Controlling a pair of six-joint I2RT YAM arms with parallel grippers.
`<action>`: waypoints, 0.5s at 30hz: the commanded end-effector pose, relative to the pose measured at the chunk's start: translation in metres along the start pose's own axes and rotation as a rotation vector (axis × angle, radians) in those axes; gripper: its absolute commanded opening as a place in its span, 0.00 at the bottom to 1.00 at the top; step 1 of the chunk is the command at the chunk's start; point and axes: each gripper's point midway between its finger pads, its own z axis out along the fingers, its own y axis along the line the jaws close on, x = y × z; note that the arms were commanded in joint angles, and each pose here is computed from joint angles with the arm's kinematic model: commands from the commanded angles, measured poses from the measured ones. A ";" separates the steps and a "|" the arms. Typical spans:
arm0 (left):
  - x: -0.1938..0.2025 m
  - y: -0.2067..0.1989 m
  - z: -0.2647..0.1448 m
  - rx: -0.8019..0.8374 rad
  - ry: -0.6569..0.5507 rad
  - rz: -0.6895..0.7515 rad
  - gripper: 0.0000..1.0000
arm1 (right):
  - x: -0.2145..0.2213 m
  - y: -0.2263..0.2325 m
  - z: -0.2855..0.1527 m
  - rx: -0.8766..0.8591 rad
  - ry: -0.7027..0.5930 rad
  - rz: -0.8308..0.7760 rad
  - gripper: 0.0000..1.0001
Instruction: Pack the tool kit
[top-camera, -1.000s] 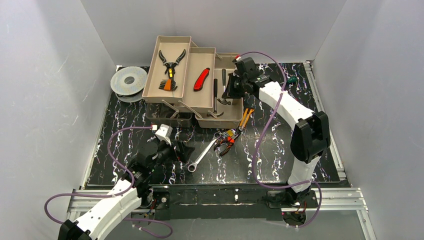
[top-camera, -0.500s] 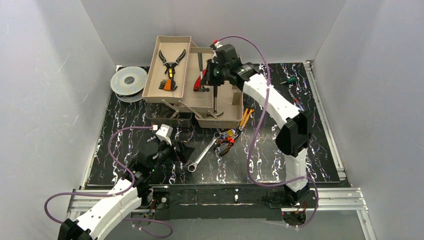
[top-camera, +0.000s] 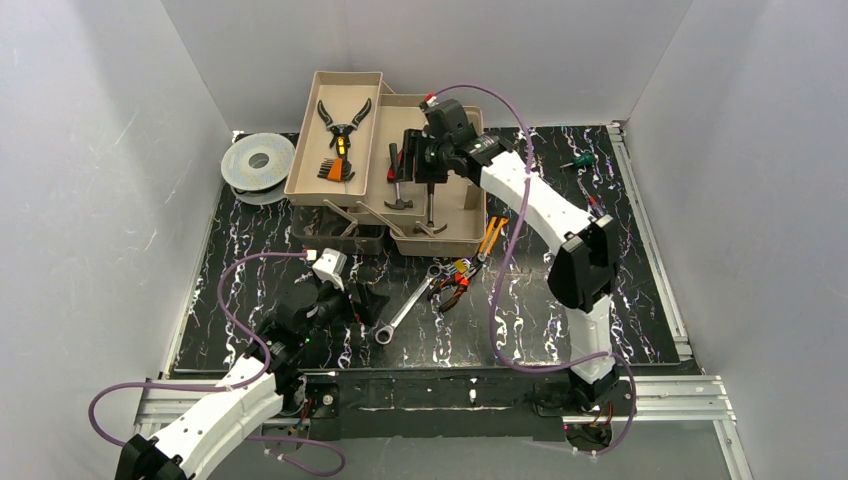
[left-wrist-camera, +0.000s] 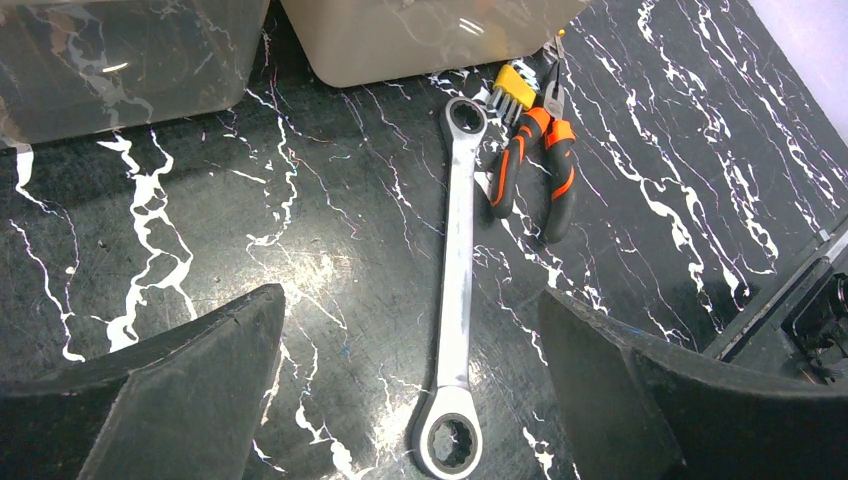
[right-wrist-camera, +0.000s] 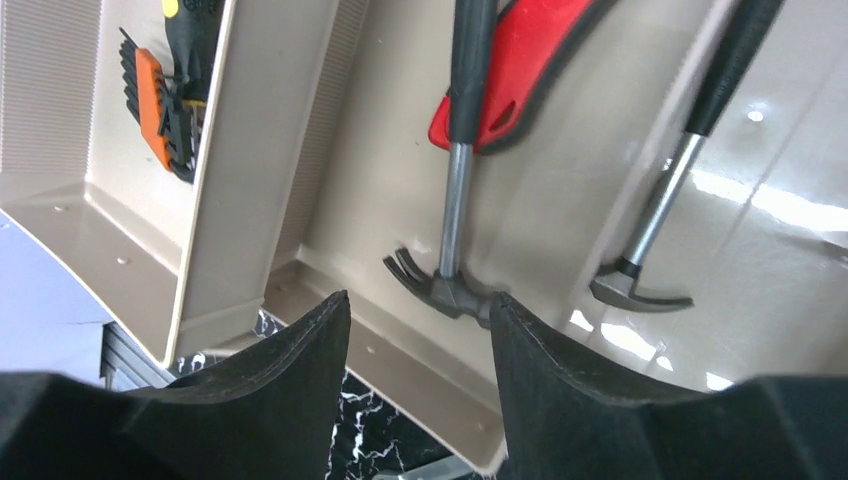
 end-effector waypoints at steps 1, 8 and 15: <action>-0.008 -0.005 0.000 0.017 -0.016 0.009 0.98 | -0.031 0.011 -0.060 0.001 -0.149 -0.066 0.60; -0.009 -0.005 0.000 0.017 -0.017 0.009 0.98 | -0.013 -0.049 -0.113 0.218 -0.227 -0.106 0.59; -0.008 -0.008 0.000 0.035 -0.009 0.010 0.98 | 0.030 -0.126 -0.150 0.405 -0.231 -0.060 0.59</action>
